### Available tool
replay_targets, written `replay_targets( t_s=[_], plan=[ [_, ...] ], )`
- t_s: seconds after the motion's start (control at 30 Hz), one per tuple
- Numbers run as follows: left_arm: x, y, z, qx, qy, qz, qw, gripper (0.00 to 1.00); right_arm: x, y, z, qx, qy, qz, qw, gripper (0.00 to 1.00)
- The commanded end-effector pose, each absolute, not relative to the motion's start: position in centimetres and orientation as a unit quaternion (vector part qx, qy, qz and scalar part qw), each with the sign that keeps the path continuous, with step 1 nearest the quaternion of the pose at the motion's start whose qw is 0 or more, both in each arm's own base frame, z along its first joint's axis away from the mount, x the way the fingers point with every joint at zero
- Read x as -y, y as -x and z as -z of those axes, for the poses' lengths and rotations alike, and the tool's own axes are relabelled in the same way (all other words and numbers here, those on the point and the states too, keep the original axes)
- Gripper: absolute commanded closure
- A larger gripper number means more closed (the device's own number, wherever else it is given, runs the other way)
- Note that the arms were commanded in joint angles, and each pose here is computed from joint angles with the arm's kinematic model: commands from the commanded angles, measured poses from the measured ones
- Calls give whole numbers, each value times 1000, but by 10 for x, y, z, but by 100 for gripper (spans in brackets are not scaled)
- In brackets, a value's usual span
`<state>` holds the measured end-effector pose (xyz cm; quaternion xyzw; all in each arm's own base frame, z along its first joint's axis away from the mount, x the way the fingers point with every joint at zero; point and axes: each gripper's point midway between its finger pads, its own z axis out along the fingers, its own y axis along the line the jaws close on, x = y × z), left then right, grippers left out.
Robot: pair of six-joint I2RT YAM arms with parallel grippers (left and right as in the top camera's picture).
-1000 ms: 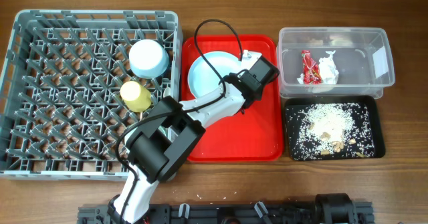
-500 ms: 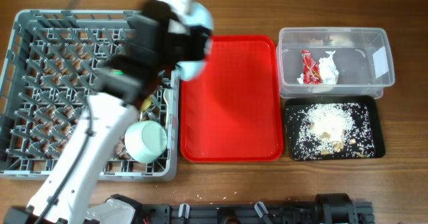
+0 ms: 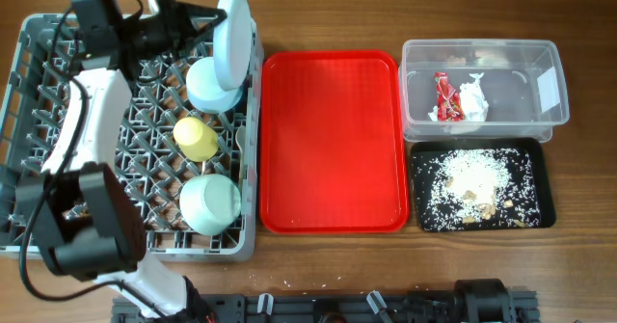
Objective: Sort waste into correct bins and load items into the dishwasher rack
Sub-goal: 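Lift the light-blue plate and stand it upright in the rack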
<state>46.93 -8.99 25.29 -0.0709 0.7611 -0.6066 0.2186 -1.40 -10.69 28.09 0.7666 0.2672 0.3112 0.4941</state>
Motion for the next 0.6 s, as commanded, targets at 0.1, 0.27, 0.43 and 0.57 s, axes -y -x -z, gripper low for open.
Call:
replay_targets(
  t_s=[0.1, 0.27, 0.43, 0.57],
  plan=[
    [85, -475, -234, -769, 127, 597, 191, 96, 109, 15, -282, -260, -768, -308, 497, 0],
    [79, -483, -212, -779, 162, 578, 180, 96, 109, 15, -282, -261, -768, -308, 497, 0],
    [73, -490, -203, -788, 184, 556, 193, 96, 109, 15, -282, -260, -768, -308, 497, 0],
    [61, -495, -185, -806, 222, 510, 202, 96, 109, 15, -282, -261, -768, -308, 497, 0]
  ],
)
